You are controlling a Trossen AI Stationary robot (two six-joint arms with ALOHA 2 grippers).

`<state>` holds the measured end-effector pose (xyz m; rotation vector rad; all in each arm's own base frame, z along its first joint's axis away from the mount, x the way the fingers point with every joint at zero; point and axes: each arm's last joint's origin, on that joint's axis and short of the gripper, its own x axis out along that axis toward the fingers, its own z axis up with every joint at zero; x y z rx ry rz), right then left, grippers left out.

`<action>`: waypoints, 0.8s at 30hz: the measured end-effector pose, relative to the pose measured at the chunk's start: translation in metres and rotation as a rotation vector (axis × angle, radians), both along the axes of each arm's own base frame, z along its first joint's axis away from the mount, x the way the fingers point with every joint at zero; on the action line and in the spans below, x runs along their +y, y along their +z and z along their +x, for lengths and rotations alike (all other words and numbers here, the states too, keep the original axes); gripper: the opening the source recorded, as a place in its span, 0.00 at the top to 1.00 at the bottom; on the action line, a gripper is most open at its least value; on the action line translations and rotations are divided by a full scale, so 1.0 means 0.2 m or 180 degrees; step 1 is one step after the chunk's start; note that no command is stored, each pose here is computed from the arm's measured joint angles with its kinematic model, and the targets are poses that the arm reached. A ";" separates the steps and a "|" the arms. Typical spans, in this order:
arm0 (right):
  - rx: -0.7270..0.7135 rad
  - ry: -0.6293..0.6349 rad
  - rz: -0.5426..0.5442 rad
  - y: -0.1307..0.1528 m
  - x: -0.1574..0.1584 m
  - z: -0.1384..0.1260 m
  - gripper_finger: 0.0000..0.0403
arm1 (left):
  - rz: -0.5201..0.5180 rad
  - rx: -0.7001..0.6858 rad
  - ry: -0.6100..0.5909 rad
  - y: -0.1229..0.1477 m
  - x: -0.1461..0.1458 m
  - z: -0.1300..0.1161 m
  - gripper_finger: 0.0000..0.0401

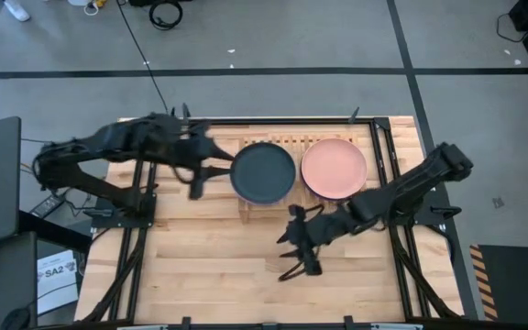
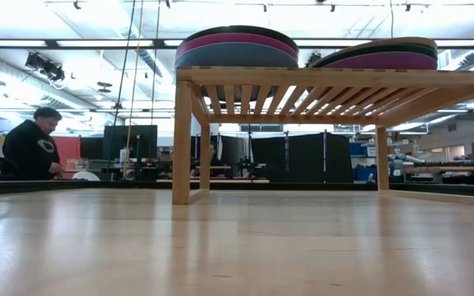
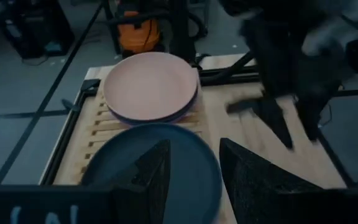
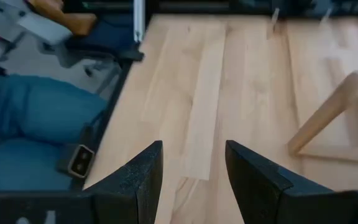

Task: Place and stack plates onto a shelf
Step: Adjust the right stacked plates on the shelf

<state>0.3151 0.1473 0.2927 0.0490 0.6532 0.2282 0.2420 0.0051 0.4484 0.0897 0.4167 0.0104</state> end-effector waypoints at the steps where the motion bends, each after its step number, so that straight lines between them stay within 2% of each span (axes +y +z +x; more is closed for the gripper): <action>1: -0.0044 0.0026 0.0005 0.04 -0.02 -0.03 0.56 | 0.0008 -0.0006 0.0004 0.01 -0.01 -0.04 0.64; 8: -0.0385 0.0062 0.0175 0.33 -0.15 -0.29 0.56 | 0.0075 -0.0050 0.0482 0.08 -0.07 -0.37 0.64; 12: -0.0588 0.0085 0.0269 0.46 -0.22 -0.44 0.56 | 0.0053 -0.0101 0.0643 0.02 -0.09 -0.53 0.64; 17: -0.0934 0.0133 0.0284 0.58 -0.30 -0.61 0.56 | -0.0048 -0.0161 0.0734 -0.15 -0.10 -0.68 0.64; 24: -0.1275 0.0201 0.0255 0.67 -0.37 -0.76 0.56 | -0.0138 -0.0329 0.0745 -0.46 -0.10 -0.75 0.64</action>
